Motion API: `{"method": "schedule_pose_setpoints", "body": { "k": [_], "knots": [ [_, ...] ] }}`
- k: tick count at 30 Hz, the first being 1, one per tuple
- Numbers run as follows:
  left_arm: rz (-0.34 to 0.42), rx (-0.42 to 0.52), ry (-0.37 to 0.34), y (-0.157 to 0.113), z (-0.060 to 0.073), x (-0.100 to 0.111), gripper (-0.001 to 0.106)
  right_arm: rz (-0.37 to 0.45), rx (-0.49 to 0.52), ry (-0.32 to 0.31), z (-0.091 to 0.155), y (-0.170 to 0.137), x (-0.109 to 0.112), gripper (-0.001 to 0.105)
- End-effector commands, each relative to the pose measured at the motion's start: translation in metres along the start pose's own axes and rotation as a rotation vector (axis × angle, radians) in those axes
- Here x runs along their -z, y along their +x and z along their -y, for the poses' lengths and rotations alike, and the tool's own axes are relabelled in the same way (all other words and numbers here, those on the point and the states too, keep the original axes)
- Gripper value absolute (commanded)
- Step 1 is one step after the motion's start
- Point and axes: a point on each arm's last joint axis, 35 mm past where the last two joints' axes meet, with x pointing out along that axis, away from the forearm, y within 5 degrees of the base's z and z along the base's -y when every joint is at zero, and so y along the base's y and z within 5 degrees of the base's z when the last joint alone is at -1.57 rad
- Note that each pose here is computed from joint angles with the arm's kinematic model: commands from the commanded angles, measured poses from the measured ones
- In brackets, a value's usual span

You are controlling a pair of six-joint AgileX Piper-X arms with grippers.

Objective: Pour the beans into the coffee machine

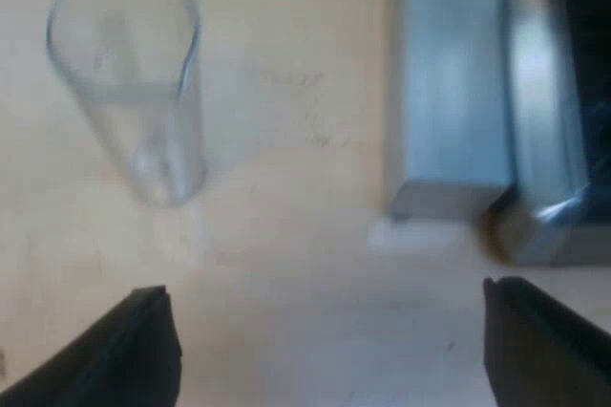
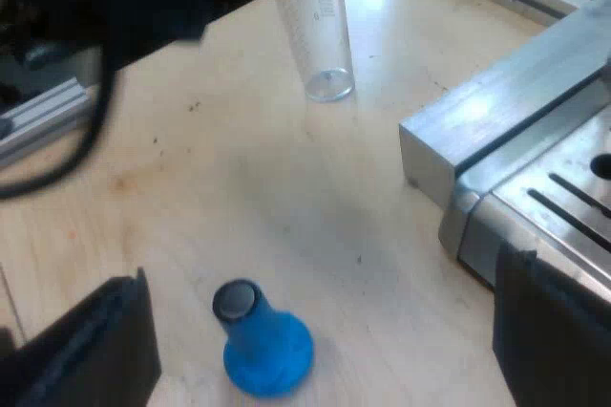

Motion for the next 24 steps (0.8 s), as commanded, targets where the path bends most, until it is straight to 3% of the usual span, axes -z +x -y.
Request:
{"method": "schedule_pose_setpoints", "body": {
  "k": [1, 7, 11, 13, 19, 24],
  "knots": [
    [0.089, 0.04, 0.03, -0.023, 0.012, -0.016, 0.07, -0.063, 0.016, 0.003, 0.008, -0.015, -0.008, 0.074],
    [0.2, 0.166, 0.105, -0.061, 0.035, -0.046, 0.07, -0.166, 0.142, 0.04, 0.04, -0.05, -0.029, 0.074],
    [0.242, 0.206, 0.135, -0.075, 0.044, -0.054, 0.07, -0.206, 0.211, 0.069, 0.059, -0.07, -0.037, 0.074],
    [0.271, 0.245, 0.161, -0.087, 0.051, -0.061, 0.07, -0.232, 0.306, 0.099, 0.077, -0.094, -0.039, 0.074],
    [0.323, 0.3, 0.196, -0.099, 0.059, -0.068, 0.07, -0.258, 0.466, 0.186, 0.102, -0.148, -0.031, 0.074],
    [0.293, 0.347, 0.218, -0.096, 0.064, -0.066, 0.07, -0.323, 0.599, 0.269, 0.119, -0.181, -0.016, 0.074]
  ]
}}
